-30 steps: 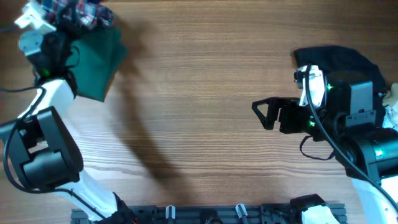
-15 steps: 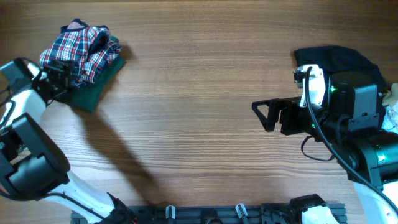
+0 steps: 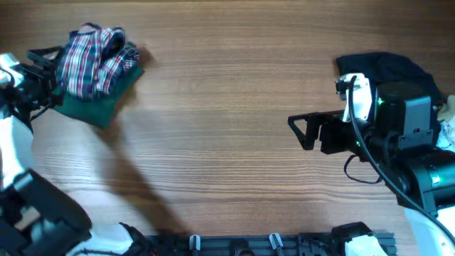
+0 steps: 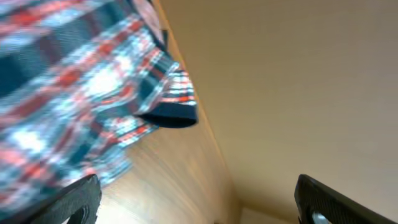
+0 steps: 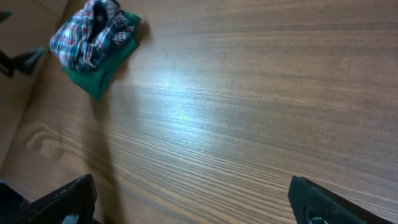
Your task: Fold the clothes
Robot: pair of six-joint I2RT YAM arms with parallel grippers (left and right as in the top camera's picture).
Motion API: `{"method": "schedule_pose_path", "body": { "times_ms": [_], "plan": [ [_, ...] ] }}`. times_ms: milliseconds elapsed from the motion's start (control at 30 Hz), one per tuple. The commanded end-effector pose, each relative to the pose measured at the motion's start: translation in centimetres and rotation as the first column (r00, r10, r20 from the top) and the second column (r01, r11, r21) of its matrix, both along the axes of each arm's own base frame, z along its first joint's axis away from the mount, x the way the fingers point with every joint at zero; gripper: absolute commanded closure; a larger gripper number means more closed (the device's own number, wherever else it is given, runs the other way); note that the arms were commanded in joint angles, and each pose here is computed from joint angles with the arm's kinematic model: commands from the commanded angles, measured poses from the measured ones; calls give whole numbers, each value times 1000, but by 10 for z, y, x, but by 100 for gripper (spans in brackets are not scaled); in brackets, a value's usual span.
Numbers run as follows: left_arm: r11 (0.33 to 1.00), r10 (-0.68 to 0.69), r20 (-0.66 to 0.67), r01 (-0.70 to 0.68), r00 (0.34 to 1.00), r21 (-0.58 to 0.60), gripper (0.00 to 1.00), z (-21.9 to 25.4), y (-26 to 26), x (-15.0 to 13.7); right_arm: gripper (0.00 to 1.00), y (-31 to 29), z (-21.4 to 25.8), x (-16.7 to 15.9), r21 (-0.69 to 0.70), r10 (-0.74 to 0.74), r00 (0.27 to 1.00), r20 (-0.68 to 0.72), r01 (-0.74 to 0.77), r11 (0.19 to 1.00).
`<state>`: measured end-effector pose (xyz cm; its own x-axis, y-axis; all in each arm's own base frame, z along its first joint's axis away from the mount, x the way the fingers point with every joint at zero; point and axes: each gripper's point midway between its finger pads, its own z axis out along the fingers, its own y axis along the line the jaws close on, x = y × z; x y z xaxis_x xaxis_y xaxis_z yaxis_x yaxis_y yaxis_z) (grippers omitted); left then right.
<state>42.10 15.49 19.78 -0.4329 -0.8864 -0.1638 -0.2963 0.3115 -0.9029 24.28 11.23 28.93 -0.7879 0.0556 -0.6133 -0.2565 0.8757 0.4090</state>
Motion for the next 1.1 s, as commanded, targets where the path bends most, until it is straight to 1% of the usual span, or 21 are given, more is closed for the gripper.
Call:
{"method": "schedule_pose_path", "body": {
  "times_ms": [0, 33, 67, 100, 133, 167, 200, 233, 300, 367, 400, 467, 533, 633, 733, 767, 800, 833, 867, 1000, 1067],
  "plan": [
    [995, -76, 57, 72, 995, 72, 1, 24, -18, -9, 0, 2, 8, 2, 5, 22, 999, 30, -22, 1000],
    [989, -84, 59, 76, 995, 125, 1, 23, -23, -2, 0, 3, 7, 4, 5, 21, 999, 31, -21, 1000],
    [968, -99, 71, 79, 993, 238, 7, 21, -31, 12, 0, 3, 6, 5, 4, 21, 999, 27, -21, 1000],
    [945, -111, 92, 76, 990, 318, 17, 22, -39, 25, 0, 3, 5, 6, 4, 21, 1000, 20, -21, 1000],
    [897, -151, 150, 72, 977, 436, 31, 30, -56, 47, 0, 4, 3, 8, 5, 20, 1000, 11, -20, 1000],
    [835, -197, 213, 50, 957, 548, 50, 39, -74, 68, 0, 6, 1, 9, 10, 28, 1000, 0, -28, 1000],
    [781, -222, 266, 8, 938, 624, 68, 46, -88, 85, 0, 7, -2, 9, 16, 36, 999, -13, -36, 999],
    [739, -192, 317, -76, 929, 670, 96, 49, -98, 106, 0, 9, -5, 9, 18, 41, 999, -31, -41, 999],
    [726, -99, 354, -176, 930, 665, 96, 37, -97, 128, 0, 8, -8, 6, 13, 43, 998, -51, -42, 999],
    [726, -72, 364, -201, 929, 657, 96, 15, -94, 141, 0, 8, -10, 4, 8, 47, 997, -59, -46, 999],
    [712, -52, 360, -218, 932, 667, 96, -5, -86, 149, 0, 7, -11, 3, 5, 49, 997, -67, -48, 999],
    [655, -50, 328, -217, 943, 724, 96, -30, -78, 155, 0, 7, -13, 1, -5, 60, 996, -70, -60, 998],
    [614, -81, 341, -223, 936, 757, 96, -24, -78, 155, 0, 7, -12, 3, -4, 60, 996, -60, -60, 998],
    [576, -14, 389, -310, 921, 756, 96, -10, -63, 156, 0, 7, -13, 4, -5, 59, 996, -64, -60, 998],
    [502, 36, 358, -326, 933, 801, 96, -15, -45, 152, 0, 7, -17, 7, -14, 60, 995, -77, -62, 998],
    [462, 77, 315, -314, 946, 829, 96, -24, -34, 147, 0, 8, -20, 9, -24, 73, 994, -82, -75, 997],
    [452, 104, 274, -291, 956, 843, 96, -34, -29, 144, 0, 8, -24, 11, -26, 73, 993, -97, -76, 997],
    [455, 113, 206, -235, 972, 859, 96, -54, -25, 139, 0, 9, -27, 13, -28, 74, 991, -108, -77, 997],
    [461, 119, 158, -195, 980, 865, 96, -70, -23, 136, 0, 9, -30, 14, -29, 74, 990, -120, -78, 997],
    [500, 122, -69, -1, 990, 866, 96, -171, -25, 122, 0, 12, -39, 18, -23, 81, 984, -155, -86, 996],
    [548, 114, -192, 99, 975, 831, 96, -229, -34, 108, 0, 12, -38, 19, -23, 82, 985, -149, -87, 996]
  ]
}}
